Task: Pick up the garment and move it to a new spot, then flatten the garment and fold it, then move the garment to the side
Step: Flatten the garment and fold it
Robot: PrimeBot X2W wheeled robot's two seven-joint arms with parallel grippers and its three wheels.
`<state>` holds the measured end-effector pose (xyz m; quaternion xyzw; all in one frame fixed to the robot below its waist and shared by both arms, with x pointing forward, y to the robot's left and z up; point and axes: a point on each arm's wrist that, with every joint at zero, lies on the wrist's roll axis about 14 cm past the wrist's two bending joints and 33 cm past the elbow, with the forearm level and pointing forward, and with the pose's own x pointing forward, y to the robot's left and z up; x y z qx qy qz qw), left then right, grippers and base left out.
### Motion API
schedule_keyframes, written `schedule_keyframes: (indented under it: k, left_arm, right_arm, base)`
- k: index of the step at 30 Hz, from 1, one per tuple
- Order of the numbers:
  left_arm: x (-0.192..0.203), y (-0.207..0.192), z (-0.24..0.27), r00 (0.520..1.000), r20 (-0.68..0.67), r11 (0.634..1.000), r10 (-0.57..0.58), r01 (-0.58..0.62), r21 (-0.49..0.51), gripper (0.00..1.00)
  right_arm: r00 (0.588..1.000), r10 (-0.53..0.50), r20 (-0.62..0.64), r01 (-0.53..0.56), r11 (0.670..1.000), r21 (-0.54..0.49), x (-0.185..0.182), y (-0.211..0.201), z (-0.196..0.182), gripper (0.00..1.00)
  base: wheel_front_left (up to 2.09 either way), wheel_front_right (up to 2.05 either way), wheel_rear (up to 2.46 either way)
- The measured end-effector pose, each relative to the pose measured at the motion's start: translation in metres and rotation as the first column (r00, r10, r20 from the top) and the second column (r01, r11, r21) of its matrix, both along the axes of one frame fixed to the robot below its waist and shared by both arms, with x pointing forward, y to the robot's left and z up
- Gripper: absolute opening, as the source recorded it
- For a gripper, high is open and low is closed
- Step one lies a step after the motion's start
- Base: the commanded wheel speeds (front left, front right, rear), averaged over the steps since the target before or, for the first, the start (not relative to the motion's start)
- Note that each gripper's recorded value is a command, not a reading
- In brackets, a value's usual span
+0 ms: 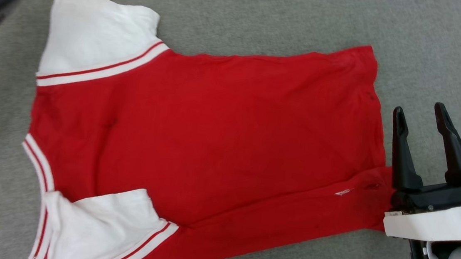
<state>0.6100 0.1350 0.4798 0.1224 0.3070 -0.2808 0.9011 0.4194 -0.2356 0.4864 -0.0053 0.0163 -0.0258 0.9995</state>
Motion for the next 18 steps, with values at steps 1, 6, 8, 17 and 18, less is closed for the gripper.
schedule_keyframes:
  k: [1, 6, 8, 17, 18]
  left_arm:
    - [0.006, 0.001, -0.006, 0.999, -0.034, 1.0, 0.011, -0.011, 0.015, 1.0]
    - [0.018, -0.008, -0.041, 0.976, -0.212, 0.999, 0.038, -0.034, 0.019, 1.0]
    - [0.024, -0.014, -0.049, 0.966, -0.253, 0.999, 0.048, -0.048, 0.007, 1.0]
    - [0.04, -0.011, -0.095, 0.926, -0.357, 0.992, 0.125, -0.116, 0.047, 1.0]
    - [0.04, -0.009, -0.099, 0.921, -0.367, 0.991, 0.133, -0.123, 0.052, 1.0]
  right_arm:
    - [1.0, -0.004, 0.0, 0.004, 1.0, -0.002, 0.0, -0.001, -0.001, 1.0]
    - [0.999, -0.027, -0.042, 0.027, 1.0, -0.001, -0.004, -0.004, -0.016, 1.0]
    - [0.998, -0.03, -0.054, 0.03, 1.0, -0.002, -0.004, -0.004, -0.021, 1.0]
    - [0.996, -0.026, -0.091, 0.025, 1.0, -0.005, 0.001, -0.001, -0.039, 1.0]
    - [0.996, -0.023, -0.091, 0.023, 1.0, -0.003, 0.003, 0.0, -0.04, 1.0]
  base:
    - [0.0, 0.0, 0.0]
    - [0.0, 0.0, 0.0]
    - [0.0, 0.0, 0.0]
    - [0.0, 0.0, 0.0]
    - [0.0, 0.0, 0.0]
